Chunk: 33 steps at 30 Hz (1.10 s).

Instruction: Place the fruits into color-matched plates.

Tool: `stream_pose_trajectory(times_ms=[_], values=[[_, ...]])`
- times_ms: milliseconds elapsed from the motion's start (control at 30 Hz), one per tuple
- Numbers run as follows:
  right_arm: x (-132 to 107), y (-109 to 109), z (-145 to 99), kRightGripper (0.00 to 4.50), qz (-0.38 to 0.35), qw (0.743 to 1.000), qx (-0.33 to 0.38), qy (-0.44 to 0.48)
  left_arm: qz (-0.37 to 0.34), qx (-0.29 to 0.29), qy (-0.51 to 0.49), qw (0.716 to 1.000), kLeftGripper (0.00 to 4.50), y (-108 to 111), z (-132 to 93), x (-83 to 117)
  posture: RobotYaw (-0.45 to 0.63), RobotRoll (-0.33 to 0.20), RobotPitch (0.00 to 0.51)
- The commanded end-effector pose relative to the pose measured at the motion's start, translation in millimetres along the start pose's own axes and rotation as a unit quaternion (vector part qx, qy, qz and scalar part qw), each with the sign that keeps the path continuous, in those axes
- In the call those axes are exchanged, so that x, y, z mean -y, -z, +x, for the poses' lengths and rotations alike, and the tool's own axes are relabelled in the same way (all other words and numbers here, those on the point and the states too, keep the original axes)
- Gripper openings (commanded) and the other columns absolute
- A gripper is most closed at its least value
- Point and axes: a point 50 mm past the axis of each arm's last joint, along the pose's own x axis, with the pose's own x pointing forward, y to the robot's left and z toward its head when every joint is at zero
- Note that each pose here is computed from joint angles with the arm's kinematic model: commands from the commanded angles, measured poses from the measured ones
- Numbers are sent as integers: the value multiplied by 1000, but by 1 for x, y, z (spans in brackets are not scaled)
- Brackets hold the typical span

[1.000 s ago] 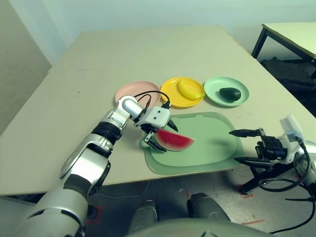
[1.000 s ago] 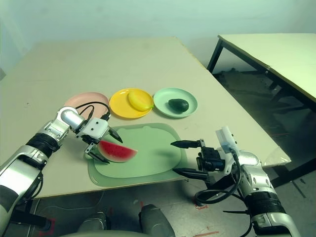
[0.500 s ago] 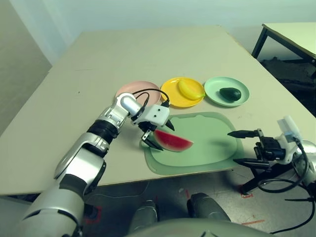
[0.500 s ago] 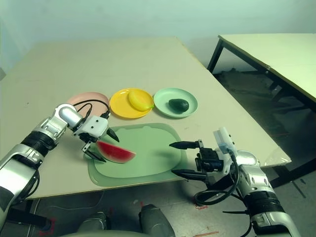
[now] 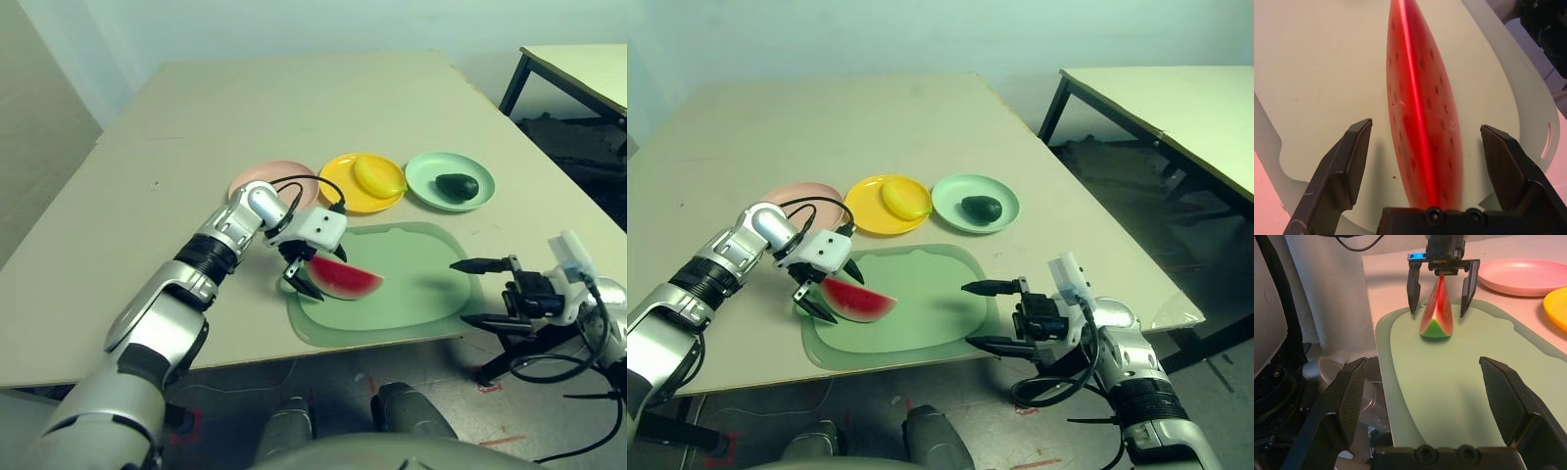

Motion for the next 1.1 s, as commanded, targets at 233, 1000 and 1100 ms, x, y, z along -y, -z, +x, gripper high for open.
stream_pose_trajectory(times_ms=[233,1000,1100], values=[[-1,2,2,4490,-2,1000,-6,-6,-11,-26,4,1000,4500,-7,9,-5,-260,0,0],[-2,2,2,4500,-1,1000,-12,-11,-15,-40,3,999,2341,-1,19,-4,-260,0,0],[-2,2,2,4500,-1,1000,-11,-11,-16,-40,3,999,2341,1,18,-3,-260,0,0]])
